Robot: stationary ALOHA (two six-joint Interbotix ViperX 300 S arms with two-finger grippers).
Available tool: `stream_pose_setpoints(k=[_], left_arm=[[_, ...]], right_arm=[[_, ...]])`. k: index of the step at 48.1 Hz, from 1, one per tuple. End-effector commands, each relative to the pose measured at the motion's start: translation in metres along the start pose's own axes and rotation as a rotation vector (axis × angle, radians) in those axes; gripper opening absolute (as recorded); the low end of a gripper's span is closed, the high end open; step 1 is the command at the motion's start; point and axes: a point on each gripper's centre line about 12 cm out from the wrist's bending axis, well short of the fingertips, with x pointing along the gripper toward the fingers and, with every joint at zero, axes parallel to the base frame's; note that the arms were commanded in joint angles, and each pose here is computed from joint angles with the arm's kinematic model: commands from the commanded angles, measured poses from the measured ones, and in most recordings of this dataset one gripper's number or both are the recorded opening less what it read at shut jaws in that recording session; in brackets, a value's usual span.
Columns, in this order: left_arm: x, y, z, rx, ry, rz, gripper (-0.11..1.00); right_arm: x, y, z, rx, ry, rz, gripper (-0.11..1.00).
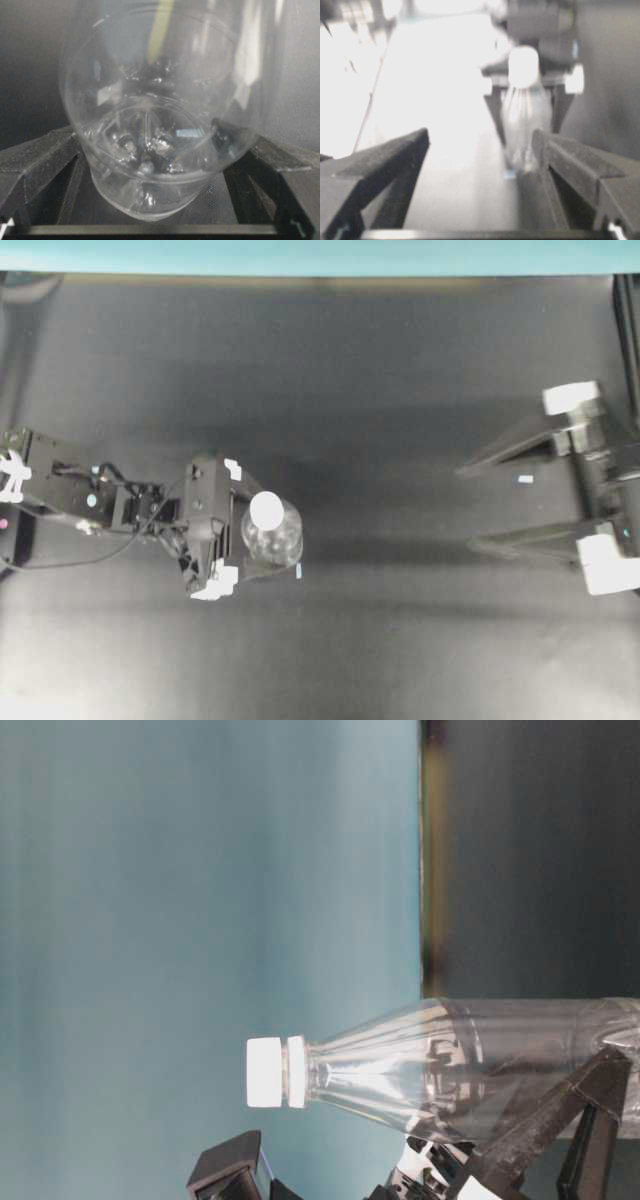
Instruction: Open the bottle cap by holding the bottle with the left arm and twisting the cap with the right arm.
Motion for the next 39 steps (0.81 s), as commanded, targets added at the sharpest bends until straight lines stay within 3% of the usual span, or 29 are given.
stream_pose_setpoints(k=[1, 13, 39], left_arm=[[-0.001, 0.001, 0.008, -0.001, -0.025, 0.001, 0.99], [0.000, 0.002, 0.008, -0.001, -0.022, 0.004, 0.99], [0.000, 0.003, 0.007, -0.004, -0.018, 0.006, 0.99]], right_arm=[[-0.005, -0.002, -0.007, 0.012, -0.014, -0.002, 0.79], [-0.017, -0.005, -0.024, 0.012, -0.013, -0.002, 0.79], [-0.022, -0.007, -0.033, 0.012, -0.007, -0.003, 0.79]])
